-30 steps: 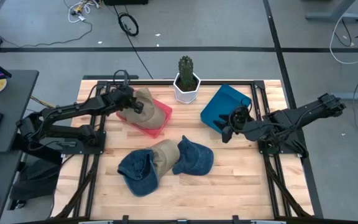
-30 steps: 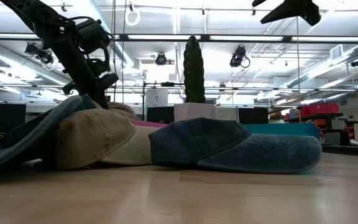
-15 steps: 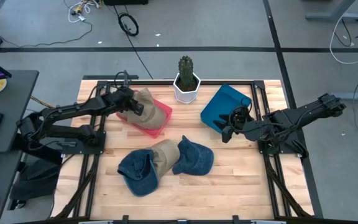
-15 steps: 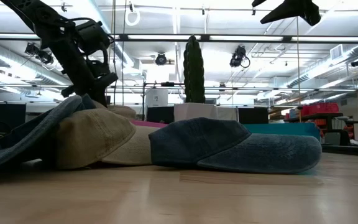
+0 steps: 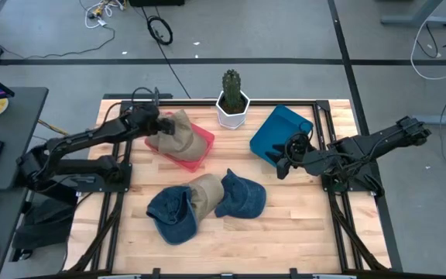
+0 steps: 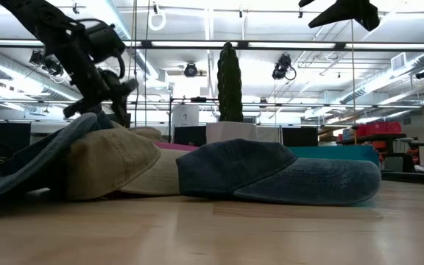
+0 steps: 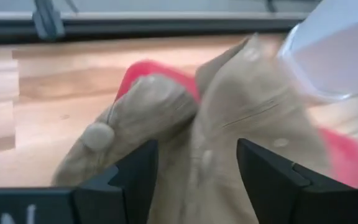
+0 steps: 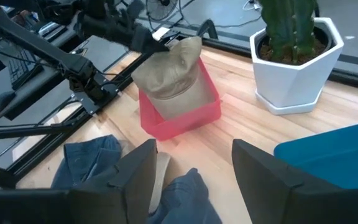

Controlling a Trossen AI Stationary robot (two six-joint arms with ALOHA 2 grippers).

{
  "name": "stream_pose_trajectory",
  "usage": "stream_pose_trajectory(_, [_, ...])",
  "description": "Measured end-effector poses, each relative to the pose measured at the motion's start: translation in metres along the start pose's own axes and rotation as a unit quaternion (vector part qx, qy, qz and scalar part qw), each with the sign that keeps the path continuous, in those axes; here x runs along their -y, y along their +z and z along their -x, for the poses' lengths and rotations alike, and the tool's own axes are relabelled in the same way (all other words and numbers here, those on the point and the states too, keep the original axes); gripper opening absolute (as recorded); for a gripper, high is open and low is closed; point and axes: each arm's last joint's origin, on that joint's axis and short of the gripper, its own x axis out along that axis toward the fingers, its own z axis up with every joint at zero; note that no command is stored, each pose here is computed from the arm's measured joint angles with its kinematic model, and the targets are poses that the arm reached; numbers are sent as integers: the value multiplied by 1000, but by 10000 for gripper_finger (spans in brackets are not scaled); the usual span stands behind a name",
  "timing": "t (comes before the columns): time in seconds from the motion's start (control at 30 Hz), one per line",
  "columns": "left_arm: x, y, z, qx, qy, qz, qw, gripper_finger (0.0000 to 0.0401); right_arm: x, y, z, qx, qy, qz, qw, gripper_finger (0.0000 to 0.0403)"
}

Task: Pick & Place hat
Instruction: Put the right blue cap into the blue bin

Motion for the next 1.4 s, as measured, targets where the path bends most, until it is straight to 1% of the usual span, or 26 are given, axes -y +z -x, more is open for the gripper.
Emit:
stream_pose_trajectory(0.1, [2,9,17,33,-27,3,999,228,0,-1,0,-12,9,0,1000,211])
stream_pose_trajectory(0.13, [4,14,26,45,-46,0,998,228,-1,-1,0,-18,14,0,1000,211])
stream_pose_trajectory(0.2, [9,26,44,62,-93,-9,994,227,0,0,2,-27,25,2,999,211])
stream_pose_trajectory(0.3, [18,44,75,73,-176,-7,982,224,1,2,5,-34,37,-2,999,211])
stream_pose_trajectory(0.4, [29,60,105,62,-280,3,958,223,2,3,8,-37,46,6,998,211])
stream_pose_trajectory(0.5, [42,70,134,35,-385,-18,922,222,2,3,8,-38,48,15,998,211])
stream_pose_trajectory(0.57, [50,73,149,21,-434,-35,900,222,2,3,8,-38,48,18,998,211])
stream_pose_trajectory(0.63, [57,72,160,11,-461,-43,886,222,2,3,8,-39,48,19,998,211])
stream_pose_trajectory(0.73, [64,67,170,-9,-487,-47,872,222,4,1,8,-50,47,26,997,211])
stream_pose_trajectory(0.8, [69,61,172,-22,-491,-44,870,222,6,-1,8,-68,43,31,996,211])
stream_pose_trajectory(0.87, [74,54,170,-34,-485,-43,873,222,9,-5,9,-93,33,27,995,211])
stream_pose_trajectory(1.0, [87,40,162,-51,-448,-55,891,222,16,-13,8,-146,1,-1,989,211])
stream_pose_trajectory(1.1, [98,31,154,-69,-432,-69,897,222,22,-25,4,-183,-14,-36,982,211])
stream_pose_trajectory(1.2, [110,21,146,-94,-428,-87,895,222,28,-44,-4,-224,-26,-84,971,211])
stream_pose_trajectory(1.3, [121,8,140,-122,-423,-108,892,222,33,-67,-12,-254,-22,-132,958,211])
stream_pose_trajectory(1.4, [130,-3,135,-142,-418,-129,888,222,36,-89,-19,-266,-7,-181,947,211])
